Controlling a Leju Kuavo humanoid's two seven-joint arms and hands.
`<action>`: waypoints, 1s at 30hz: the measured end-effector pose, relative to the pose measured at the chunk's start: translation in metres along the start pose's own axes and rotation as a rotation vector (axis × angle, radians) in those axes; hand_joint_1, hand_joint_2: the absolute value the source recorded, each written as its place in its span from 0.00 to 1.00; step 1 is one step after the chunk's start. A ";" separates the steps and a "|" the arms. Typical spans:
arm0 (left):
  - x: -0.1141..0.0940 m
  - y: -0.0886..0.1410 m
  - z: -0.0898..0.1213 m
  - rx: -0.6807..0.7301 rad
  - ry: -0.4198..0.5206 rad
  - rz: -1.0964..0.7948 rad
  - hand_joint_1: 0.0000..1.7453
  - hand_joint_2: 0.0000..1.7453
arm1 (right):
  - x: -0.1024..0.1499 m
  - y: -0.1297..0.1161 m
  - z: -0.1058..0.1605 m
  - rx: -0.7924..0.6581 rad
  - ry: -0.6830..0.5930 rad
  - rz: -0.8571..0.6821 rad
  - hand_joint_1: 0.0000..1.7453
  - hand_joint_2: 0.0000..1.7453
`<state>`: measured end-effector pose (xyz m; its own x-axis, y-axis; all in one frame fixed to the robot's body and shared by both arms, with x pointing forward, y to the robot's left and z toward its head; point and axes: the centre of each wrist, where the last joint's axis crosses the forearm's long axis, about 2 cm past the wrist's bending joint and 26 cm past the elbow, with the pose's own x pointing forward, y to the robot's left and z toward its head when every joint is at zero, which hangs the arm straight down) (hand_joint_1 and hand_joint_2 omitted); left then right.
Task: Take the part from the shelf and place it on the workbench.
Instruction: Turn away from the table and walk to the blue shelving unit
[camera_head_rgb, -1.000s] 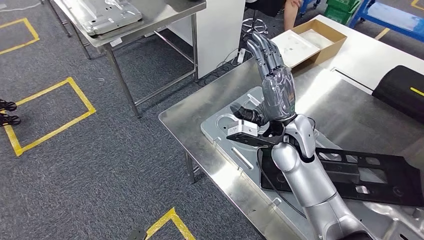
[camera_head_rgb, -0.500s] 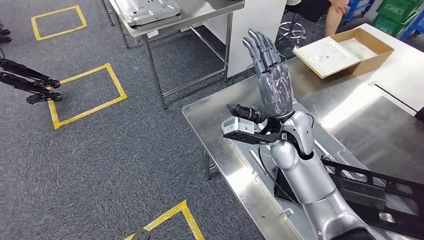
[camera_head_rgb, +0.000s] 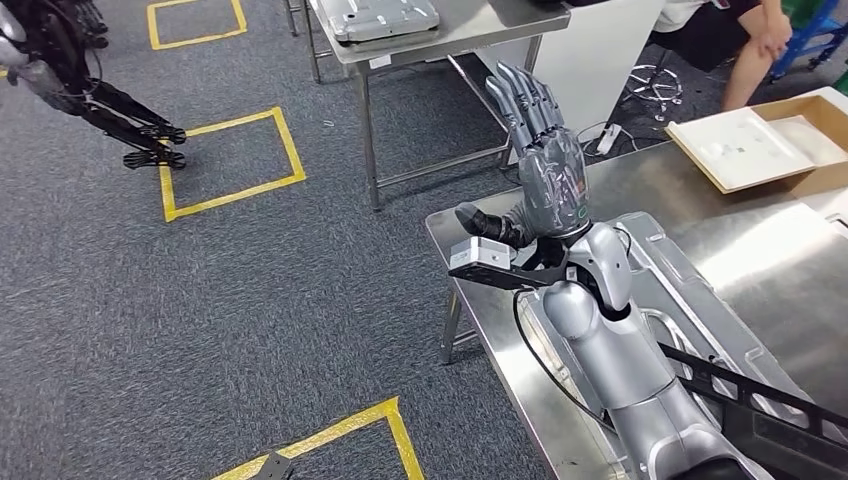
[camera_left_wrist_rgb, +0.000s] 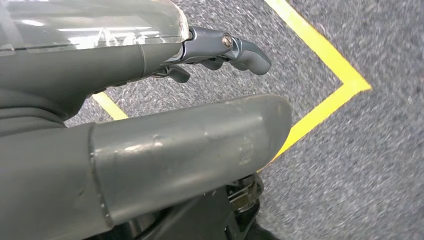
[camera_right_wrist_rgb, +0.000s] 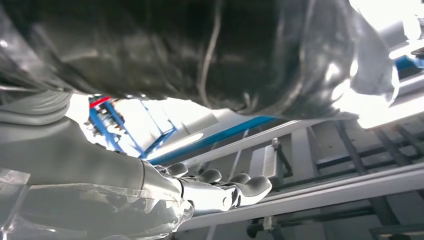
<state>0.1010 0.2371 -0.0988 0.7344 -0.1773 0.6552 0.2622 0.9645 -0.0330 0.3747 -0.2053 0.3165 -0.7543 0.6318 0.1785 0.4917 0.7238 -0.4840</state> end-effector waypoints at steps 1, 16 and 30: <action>0.001 -0.001 0.000 -0.001 -0.001 0.001 0.00 0.00 | 0.000 0.000 0.000 0.000 -0.001 0.001 0.00 0.00; -0.001 -0.002 0.000 0.003 0.002 0.000 0.00 0.00 | 0.000 0.000 -0.002 0.001 -0.002 0.002 0.00 0.00; -0.001 -0.003 0.000 0.004 0.003 -0.001 0.00 0.00 | -0.002 -0.001 -0.001 0.005 -0.002 0.008 0.00 0.00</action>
<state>0.0995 0.2348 -0.0989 0.7361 -0.1790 0.6527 0.2608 0.9650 -0.0294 0.3754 -0.2072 0.3174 -0.7515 0.6367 0.1730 0.4951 0.7175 -0.4900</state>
